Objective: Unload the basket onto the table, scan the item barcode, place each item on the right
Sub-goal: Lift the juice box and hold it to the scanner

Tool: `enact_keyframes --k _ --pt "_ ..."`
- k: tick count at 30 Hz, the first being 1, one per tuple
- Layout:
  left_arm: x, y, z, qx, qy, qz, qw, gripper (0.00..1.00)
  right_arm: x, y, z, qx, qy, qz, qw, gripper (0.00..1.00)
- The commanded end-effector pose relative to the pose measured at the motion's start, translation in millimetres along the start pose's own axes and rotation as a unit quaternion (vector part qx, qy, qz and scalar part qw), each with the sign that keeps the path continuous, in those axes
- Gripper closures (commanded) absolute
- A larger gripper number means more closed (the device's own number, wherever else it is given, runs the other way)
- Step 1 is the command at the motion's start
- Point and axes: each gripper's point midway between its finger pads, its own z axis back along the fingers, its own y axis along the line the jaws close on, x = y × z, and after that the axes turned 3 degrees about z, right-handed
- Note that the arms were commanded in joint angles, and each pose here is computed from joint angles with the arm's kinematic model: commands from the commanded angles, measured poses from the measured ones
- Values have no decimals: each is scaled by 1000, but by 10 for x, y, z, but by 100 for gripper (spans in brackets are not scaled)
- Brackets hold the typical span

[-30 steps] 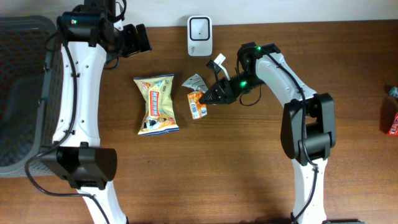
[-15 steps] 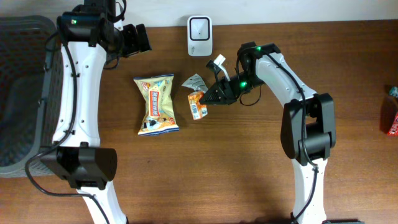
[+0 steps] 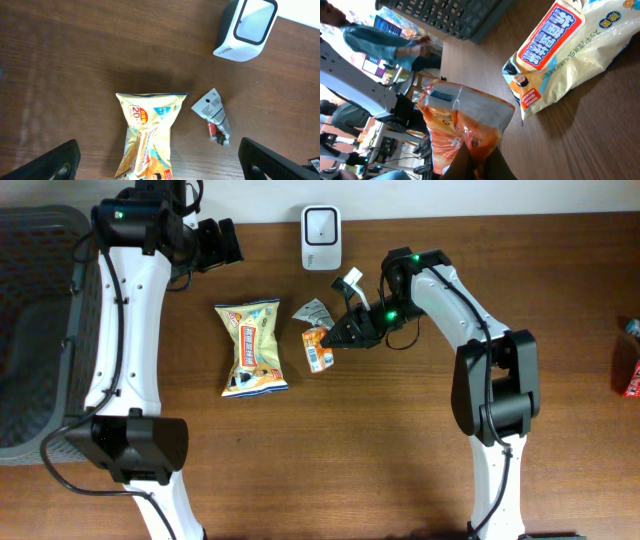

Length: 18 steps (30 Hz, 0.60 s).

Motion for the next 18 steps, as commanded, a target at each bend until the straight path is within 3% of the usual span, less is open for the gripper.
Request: enact_keyframes --k 1,6,7,9,12,16,18 --pt "23 40 44 5 -6 6 1000 1 100 12 31 -6 -7 9 1000 96" --pt "23 40 44 5 -6 6 1000 1 355 -420 152 -82 -42 -133 987 96" --pt "25 41 46 5 -7 6 1000 1 419 -772 297 -165 -69 -234 956 96" --pt "23 40 44 5 -6 6 1000 1 498 -1050 497 -237 -110 -297 919 96" --pt "25 41 46 5 -7 6 1000 1 650 -1233 762 -315 -145 -301 888 96" --pt "23 40 44 5 -6 6 1000 1 899 -1400 1253 -461 -192 -279 820 96" --pt "24 39 45 5 -7 6 1000 1 1043 -1432 1585 -560 -218 -249 760 96"
